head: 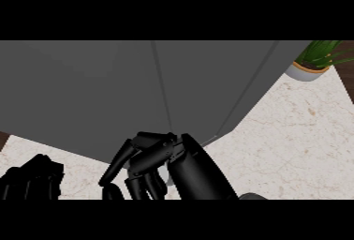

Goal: Pick up the bottled water, place it into the cabinet and close the cabinet

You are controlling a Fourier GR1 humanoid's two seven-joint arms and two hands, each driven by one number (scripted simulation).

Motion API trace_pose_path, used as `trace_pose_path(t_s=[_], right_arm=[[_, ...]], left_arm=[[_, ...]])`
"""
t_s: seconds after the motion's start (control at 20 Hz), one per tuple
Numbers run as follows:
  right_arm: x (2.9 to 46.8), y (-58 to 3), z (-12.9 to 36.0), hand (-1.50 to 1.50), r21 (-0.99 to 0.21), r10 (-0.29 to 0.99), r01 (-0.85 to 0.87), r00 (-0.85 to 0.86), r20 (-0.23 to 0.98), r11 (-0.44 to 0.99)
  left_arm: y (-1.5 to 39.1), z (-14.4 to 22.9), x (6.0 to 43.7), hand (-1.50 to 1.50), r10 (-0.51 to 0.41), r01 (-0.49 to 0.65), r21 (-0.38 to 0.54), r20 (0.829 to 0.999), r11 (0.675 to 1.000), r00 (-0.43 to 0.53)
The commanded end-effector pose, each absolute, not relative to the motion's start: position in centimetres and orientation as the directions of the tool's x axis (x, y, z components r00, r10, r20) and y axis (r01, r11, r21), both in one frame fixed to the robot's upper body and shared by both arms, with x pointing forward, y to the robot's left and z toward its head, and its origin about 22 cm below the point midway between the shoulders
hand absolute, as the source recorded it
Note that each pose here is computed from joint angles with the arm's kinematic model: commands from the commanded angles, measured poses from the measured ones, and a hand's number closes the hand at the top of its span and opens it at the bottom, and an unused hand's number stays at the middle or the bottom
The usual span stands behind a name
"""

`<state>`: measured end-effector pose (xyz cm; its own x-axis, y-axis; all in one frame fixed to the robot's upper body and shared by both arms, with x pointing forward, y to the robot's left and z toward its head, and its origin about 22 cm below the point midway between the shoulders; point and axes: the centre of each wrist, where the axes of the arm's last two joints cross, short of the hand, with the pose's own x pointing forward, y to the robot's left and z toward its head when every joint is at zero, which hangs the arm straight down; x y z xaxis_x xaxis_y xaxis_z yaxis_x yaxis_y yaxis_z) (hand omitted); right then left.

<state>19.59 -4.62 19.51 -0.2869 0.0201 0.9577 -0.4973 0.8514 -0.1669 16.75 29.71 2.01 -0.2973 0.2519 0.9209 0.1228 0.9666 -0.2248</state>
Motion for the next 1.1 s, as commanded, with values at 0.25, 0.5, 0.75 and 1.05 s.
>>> trace_pose_path(t_s=[0.25, 0.5, 0.75, 1.05], right_arm=[[30.9, -5.5, 18.7, 1.50, -0.010, -0.052, -0.553, -0.096, 0.994, 0.833], [35.7, -4.3, 18.0, 1.50, -0.051, -0.002, -0.531, -0.097, 0.995, 0.846], [38.9, -8.2, 16.4, 1.50, -0.048, -0.003, -0.502, -0.100, 0.995, 0.863], [39.7, -9.9, 15.3, 1.50, -0.087, 0.025, -0.501, -0.129, 0.991, 0.861]], left_arm=[[32.7, 3.3, 15.6, 1.50, 0.247, 0.107, -0.224, 0.918, 0.969, -0.309], [33.0, 0.2, 15.2, 1.50, 0.249, 0.099, -0.230, 0.922, 0.968, -0.296], [34.2, 3.6, 16.1, 1.50, 0.233, 0.120, -0.206, 0.923, 0.971, -0.306], [33.2, 3.5, 16.2, 1.50, 0.253, 0.143, -0.218, 0.916, 0.966, -0.313]])
